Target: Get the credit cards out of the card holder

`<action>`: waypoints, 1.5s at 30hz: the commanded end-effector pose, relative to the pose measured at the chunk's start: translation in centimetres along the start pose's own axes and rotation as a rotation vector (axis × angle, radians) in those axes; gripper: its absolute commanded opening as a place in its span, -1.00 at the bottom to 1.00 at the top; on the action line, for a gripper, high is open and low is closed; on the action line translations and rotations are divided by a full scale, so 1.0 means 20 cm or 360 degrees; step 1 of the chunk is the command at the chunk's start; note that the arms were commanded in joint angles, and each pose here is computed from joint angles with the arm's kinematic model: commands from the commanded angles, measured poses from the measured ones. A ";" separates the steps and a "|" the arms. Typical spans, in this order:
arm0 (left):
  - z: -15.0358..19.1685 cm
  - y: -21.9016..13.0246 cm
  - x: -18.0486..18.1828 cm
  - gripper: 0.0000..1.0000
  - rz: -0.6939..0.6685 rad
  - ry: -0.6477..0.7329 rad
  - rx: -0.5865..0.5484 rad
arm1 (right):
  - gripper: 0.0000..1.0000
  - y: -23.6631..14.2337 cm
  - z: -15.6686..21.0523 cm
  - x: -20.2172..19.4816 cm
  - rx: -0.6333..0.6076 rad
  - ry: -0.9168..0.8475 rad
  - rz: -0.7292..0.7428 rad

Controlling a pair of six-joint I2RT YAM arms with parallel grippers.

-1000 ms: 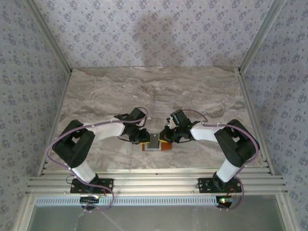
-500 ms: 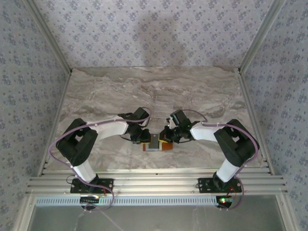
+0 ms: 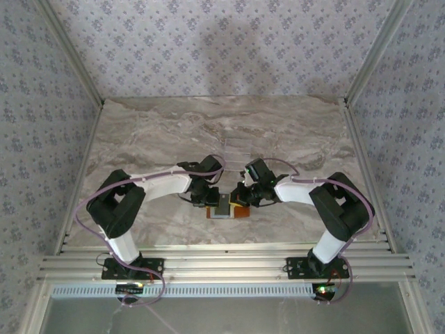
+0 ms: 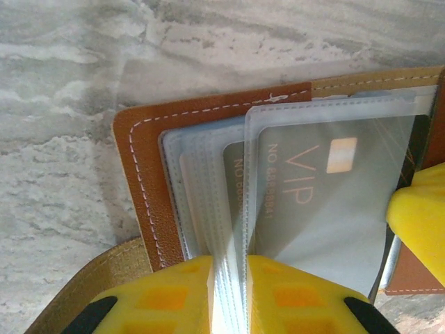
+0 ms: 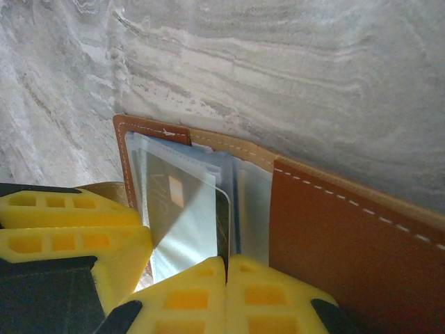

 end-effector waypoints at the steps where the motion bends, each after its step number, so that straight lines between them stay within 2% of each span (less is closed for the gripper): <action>1: 0.11 0.11 0.10 -0.62 -0.0220 -0.0013 0.0208 | -0.91 -0.04 0.01 -0.06 -0.0031 0.0029 0.0150; 14: 0.11 0.11 0.10 -0.64 -0.0216 -0.0026 0.0212 | -0.93 -0.08 0.00 -0.08 -0.0095 0.0060 0.0148; 19: 0.11 0.12 0.09 -0.64 -0.0208 -0.0027 0.0216 | -0.57 -0.06 0.00 -0.07 -0.0042 0.0068 0.0064; 24: 0.11 0.12 0.09 -0.64 -0.0208 -0.0028 0.0225 | -0.47 -0.03 0.00 -0.08 0.0000 0.0082 0.0032; 33: 0.11 0.12 0.09 -0.64 -0.0200 -0.0029 0.0219 | -0.54 0.03 0.01 -0.08 0.0095 0.0091 -0.0040; 45: 0.11 0.12 0.09 -0.64 -0.0204 -0.0029 0.0220 | -0.77 -0.03 0.01 -0.13 0.0003 0.0104 0.0083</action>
Point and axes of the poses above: each hand's point on the last joint's axis, 136 mm out from that joint toward the fingers, its own y axis out along the fingers, its own x axis along the line the jaws close on, z = x × y, the point moved 9 cm from there along -y, back along the fingers, and after that the axes turned 11 degrees about y, right-handed, at the moved point
